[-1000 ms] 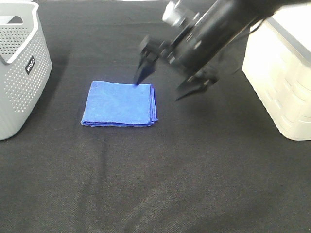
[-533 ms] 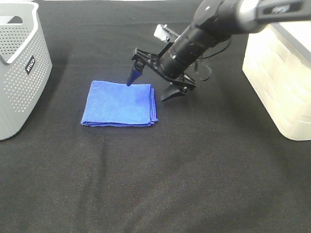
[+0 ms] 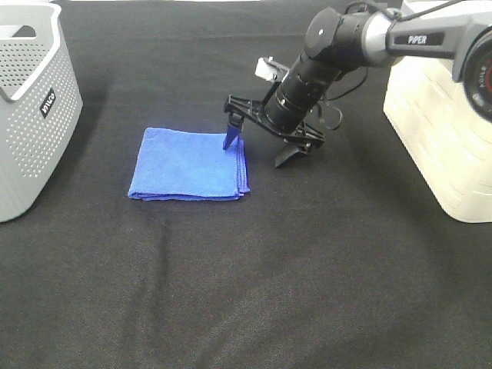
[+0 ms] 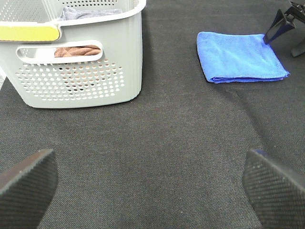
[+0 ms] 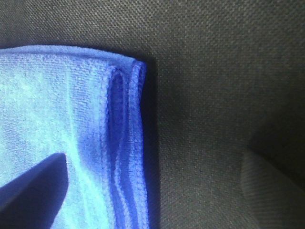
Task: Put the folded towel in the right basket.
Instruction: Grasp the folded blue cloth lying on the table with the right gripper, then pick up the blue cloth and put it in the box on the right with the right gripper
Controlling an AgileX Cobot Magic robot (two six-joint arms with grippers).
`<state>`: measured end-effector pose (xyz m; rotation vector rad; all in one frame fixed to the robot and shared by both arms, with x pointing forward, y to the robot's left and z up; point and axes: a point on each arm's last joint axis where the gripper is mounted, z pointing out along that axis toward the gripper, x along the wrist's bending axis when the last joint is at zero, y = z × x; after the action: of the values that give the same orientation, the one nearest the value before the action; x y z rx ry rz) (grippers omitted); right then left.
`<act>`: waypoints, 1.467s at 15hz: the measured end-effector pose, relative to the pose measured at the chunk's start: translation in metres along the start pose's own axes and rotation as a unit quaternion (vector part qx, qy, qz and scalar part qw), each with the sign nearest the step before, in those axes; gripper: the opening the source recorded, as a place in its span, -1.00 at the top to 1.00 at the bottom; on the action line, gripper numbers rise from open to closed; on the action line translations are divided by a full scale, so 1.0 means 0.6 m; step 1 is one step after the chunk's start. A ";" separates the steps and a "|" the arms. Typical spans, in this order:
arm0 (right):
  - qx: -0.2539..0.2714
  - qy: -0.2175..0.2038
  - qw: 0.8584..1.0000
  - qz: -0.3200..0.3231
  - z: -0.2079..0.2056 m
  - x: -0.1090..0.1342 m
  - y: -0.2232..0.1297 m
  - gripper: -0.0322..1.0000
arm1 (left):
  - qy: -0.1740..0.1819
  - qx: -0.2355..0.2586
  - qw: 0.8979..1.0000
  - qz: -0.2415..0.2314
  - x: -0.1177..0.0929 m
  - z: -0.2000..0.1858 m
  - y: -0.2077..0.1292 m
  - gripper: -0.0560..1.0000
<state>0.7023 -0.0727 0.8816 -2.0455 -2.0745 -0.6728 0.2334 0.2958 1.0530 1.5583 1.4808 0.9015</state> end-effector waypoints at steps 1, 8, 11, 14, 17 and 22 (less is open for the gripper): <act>0.003 0.005 1.000 0.006 0.004 0.000 0.000 -0.88 | 0.000 0.000 1.000 0.000 0.000 0.000 0.000 -0.96; 0.039 0.074 0.995 0.053 0.056 0.029 -0.023 -0.85 | 0.000 0.000 1.000 0.000 0.000 0.000 0.000 -0.96; 0.032 0.096 0.995 0.019 0.094 0.109 -0.069 -0.76 | 0.000 0.000 1.000 0.000 0.000 0.000 0.000 -0.96; 0.019 0.101 0.995 0.014 0.108 0.128 -0.081 -0.24 | 0.000 0.000 1.000 0.000 0.000 0.000 0.000 -0.96; 0.022 0.099 0.995 0.014 0.117 0.124 -0.084 0.51 | 0.000 0.000 1.000 0.000 0.000 0.000 0.000 -0.96; 0.029 0.096 0.994 -0.053 0.069 0.133 -0.080 0.51 | 0.000 0.000 1.000 0.000 0.000 0.000 0.000 -0.96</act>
<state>0.6592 0.0187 0.8677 -1.7746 -2.0767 -0.7820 0.2334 0.2958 1.0530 1.5583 1.4808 0.9015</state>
